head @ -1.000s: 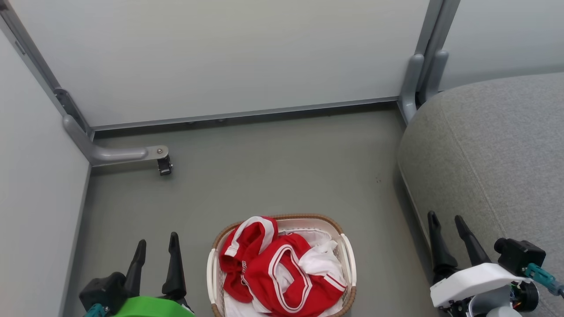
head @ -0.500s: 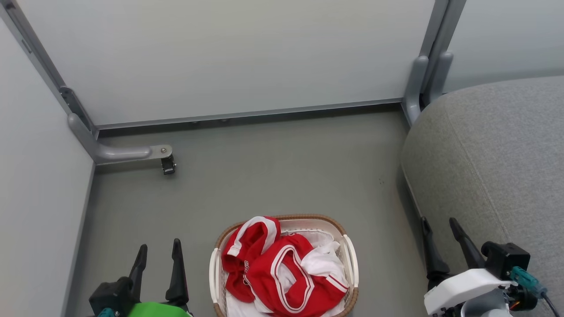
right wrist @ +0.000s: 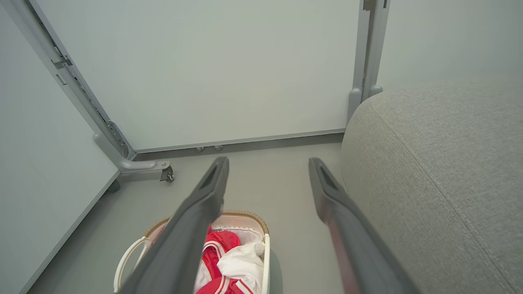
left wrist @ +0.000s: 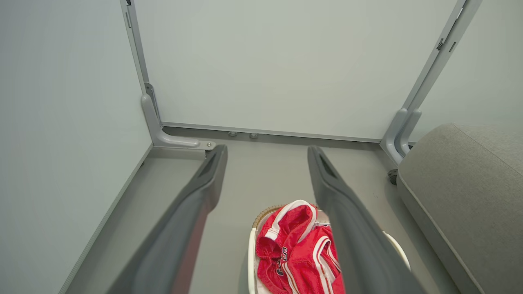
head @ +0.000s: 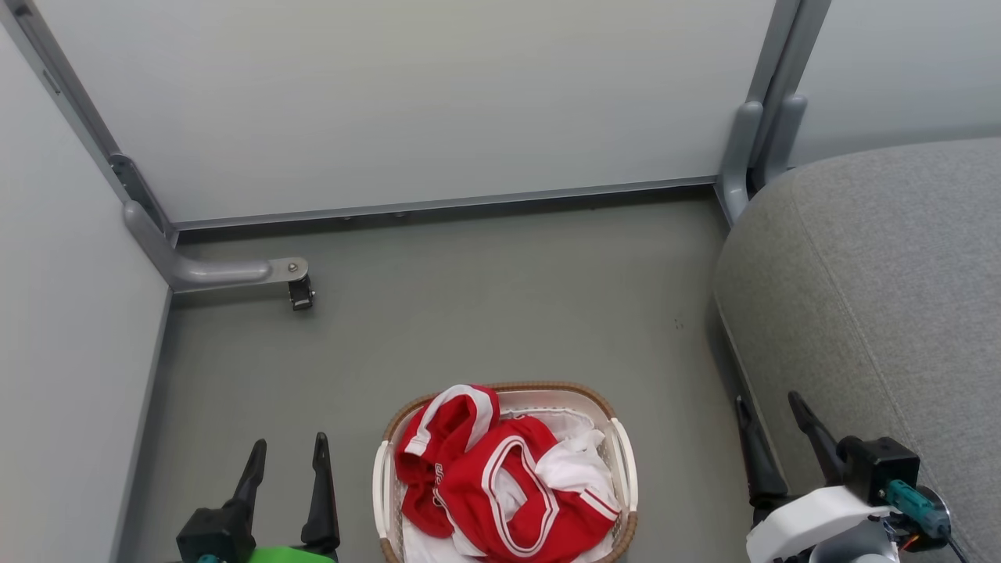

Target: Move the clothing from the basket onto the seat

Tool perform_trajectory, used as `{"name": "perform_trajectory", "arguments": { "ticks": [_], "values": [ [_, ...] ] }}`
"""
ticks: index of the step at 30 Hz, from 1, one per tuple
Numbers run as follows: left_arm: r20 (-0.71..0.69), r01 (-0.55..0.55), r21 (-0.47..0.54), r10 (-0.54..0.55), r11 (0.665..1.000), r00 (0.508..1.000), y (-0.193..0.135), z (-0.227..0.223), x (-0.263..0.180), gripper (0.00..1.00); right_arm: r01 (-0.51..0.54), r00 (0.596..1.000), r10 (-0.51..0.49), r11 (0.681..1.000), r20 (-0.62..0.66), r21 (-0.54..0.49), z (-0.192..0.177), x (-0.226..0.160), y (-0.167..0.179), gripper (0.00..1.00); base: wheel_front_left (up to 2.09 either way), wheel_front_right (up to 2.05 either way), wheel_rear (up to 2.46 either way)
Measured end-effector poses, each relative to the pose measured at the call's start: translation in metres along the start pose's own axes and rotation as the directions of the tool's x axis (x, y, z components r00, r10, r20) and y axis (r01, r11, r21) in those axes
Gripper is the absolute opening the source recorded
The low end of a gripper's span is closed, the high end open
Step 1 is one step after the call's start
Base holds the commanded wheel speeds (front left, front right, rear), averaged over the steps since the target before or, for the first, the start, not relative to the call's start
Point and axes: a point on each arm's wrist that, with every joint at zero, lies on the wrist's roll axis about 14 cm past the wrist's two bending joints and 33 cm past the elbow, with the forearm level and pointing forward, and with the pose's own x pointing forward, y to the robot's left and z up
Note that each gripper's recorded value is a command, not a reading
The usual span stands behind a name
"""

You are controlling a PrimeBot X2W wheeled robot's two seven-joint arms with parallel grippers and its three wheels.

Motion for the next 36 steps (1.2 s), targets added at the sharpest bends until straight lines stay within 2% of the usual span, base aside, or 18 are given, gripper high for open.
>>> {"name": "perform_trajectory", "arguments": {
  "ticks": [9, 36],
  "values": [
    [-0.008, 0.022, 0.053, -0.022, 0.998, 1.000, -0.0048, -0.0047, -0.0043, 1.00, -0.021, 1.000, 0.021, 0.998, 0.003, -0.057, -0.0002, -0.0004, 0.0041, 1.00, 0.00, 0.00, 0.00],
    [-0.022, 0.019, 0.055, -0.018, 0.998, 1.000, -0.0041, -0.0094, -0.0058, 1.00, -0.021, 1.000, 0.021, 0.998, -0.008, -0.061, -0.0036, -0.0022, 0.0038, 1.00, 0.00, 0.00, 0.00]
  ]
}}
